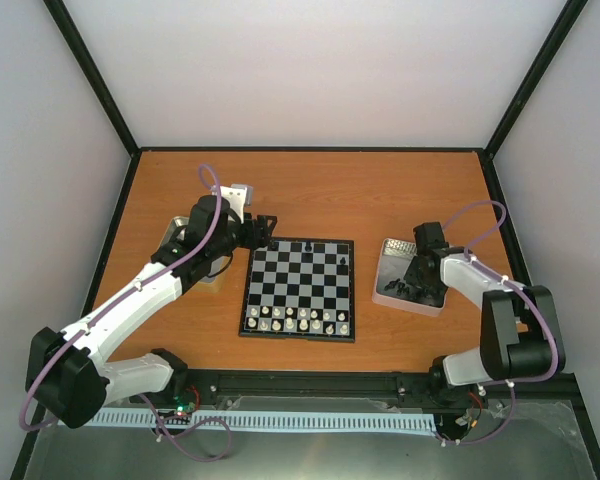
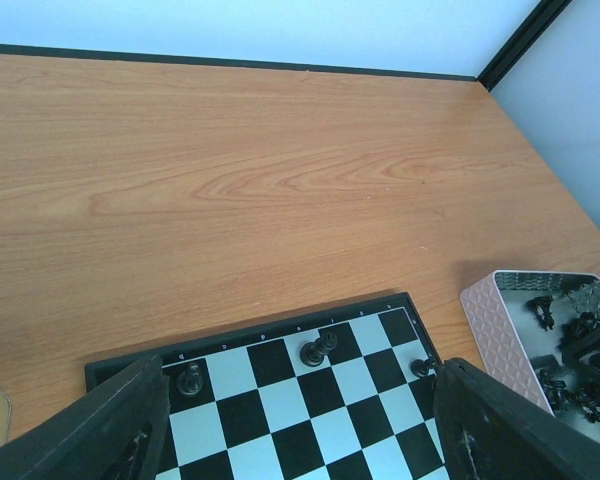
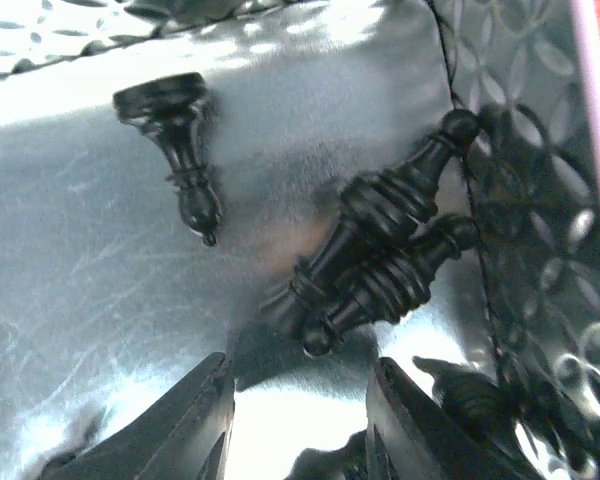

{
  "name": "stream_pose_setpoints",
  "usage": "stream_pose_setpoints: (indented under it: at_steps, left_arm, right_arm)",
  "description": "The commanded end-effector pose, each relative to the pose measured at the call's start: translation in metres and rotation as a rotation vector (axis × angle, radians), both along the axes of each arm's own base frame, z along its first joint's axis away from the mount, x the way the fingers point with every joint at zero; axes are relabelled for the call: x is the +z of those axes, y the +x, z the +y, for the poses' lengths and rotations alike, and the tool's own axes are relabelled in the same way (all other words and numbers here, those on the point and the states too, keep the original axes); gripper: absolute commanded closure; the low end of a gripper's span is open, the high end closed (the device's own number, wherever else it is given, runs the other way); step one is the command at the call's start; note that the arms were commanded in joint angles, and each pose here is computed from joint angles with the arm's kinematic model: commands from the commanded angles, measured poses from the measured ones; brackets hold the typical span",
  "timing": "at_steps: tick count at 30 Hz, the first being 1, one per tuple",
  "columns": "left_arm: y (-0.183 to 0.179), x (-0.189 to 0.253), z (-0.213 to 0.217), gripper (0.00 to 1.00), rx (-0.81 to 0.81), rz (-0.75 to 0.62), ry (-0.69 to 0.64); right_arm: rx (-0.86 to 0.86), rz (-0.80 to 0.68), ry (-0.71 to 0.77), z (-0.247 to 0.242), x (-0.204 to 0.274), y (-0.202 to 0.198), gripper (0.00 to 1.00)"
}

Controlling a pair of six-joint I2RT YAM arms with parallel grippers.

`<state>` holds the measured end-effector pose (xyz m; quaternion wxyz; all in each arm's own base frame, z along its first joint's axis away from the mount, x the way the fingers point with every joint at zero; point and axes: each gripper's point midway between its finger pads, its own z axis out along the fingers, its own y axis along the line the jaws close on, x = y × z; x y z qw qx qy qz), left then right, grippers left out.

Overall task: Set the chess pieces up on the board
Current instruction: Pick up the chess piece from the storage box.

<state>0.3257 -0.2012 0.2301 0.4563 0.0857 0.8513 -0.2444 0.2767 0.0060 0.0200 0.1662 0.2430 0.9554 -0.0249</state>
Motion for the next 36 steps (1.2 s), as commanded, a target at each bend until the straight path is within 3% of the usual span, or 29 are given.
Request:
stream_pose_setpoints:
  at_steps: [1, 9, 15, 25, 33, 36]
  left_arm:
    - [0.003, 0.005, -0.002, 0.27, -0.002, -0.014, -0.021]
    - [0.003, 0.006, -0.005, 0.27, -0.013, -0.011, -0.029]
    - [0.001, 0.006, -0.002, 0.26, -0.008, -0.013, -0.022]
    - [0.001, 0.003, -0.003, 0.27, -0.010, -0.009, -0.022]
    - [0.001, 0.004, -0.003, 0.27, -0.011, -0.008, -0.028]
    - [0.001, 0.006, -0.004, 0.26, -0.013, -0.011, -0.033]
  right_arm:
    - [0.007, 0.021, -0.015, -0.005, 0.008, -0.013, 0.61]
    - [-0.144, -0.032, -0.022, -0.021, 0.008, -0.005, 0.60]
    - [-0.207, -0.064, -0.038, -0.029, 0.008, 0.003, 0.75]
    - [-0.225, -0.062, -0.022, -0.028, 0.001, 0.012, 0.71]
    - [-0.214, -0.052, -0.013, -0.027, -0.001, 0.010, 0.95]
    - [-0.197, -0.062, 0.001, -0.024, 0.004, 0.010, 0.97]
